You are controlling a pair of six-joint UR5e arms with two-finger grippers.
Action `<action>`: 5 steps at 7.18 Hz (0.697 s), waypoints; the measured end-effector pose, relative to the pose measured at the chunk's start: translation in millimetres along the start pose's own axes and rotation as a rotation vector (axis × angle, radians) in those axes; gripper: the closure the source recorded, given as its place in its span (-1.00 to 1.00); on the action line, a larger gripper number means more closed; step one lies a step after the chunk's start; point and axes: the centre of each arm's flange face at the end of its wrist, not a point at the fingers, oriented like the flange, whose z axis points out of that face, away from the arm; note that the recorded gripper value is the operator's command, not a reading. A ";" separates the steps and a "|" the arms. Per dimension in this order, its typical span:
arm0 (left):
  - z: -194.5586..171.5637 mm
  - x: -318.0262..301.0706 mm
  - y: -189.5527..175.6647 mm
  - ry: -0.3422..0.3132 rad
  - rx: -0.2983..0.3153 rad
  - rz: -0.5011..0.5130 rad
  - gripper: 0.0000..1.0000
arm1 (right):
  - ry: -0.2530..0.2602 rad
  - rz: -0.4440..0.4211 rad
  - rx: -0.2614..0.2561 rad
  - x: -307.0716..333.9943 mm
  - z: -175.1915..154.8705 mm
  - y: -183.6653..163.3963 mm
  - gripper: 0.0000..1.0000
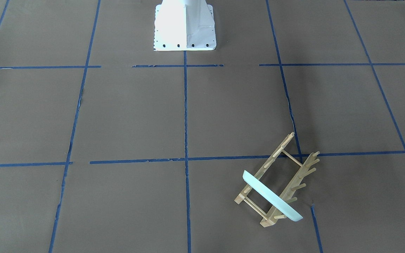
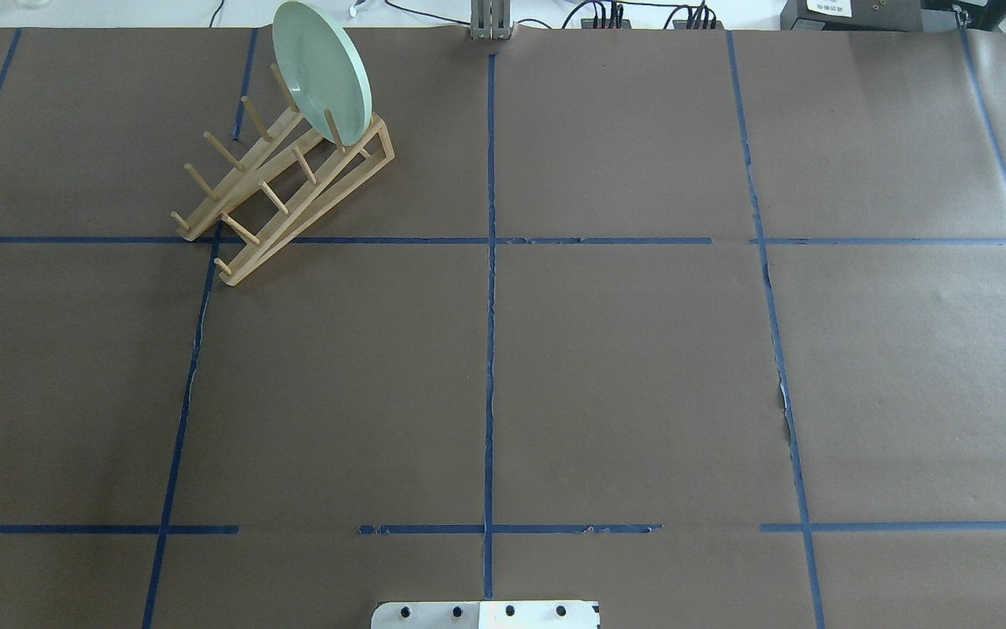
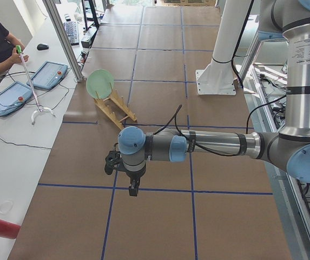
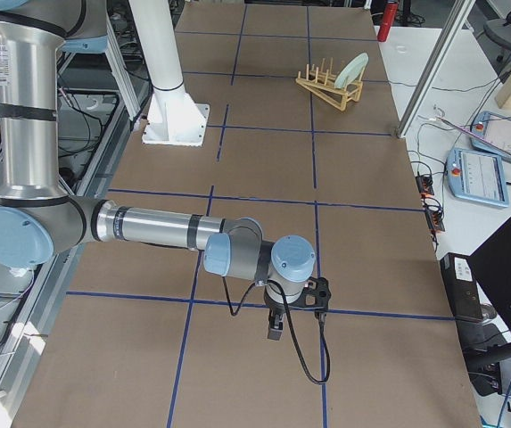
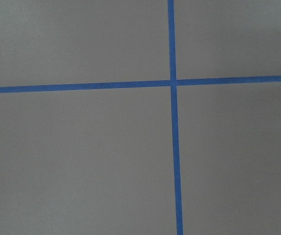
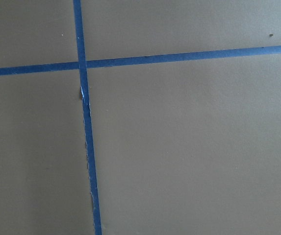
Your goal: Place plate on rack
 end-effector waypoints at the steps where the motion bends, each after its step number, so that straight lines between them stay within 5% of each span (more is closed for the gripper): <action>1: 0.8 -0.9 1.4 0.003 -0.006 0.000 -1.00 | 0.000 0.000 0.000 0.0 0.0 0.0 -1.00; 5: 1.4 -1.4 2.2 0.006 -0.018 -0.008 -1.00 | 0.000 0.001 0.000 0.2 0.2 0.0 -1.00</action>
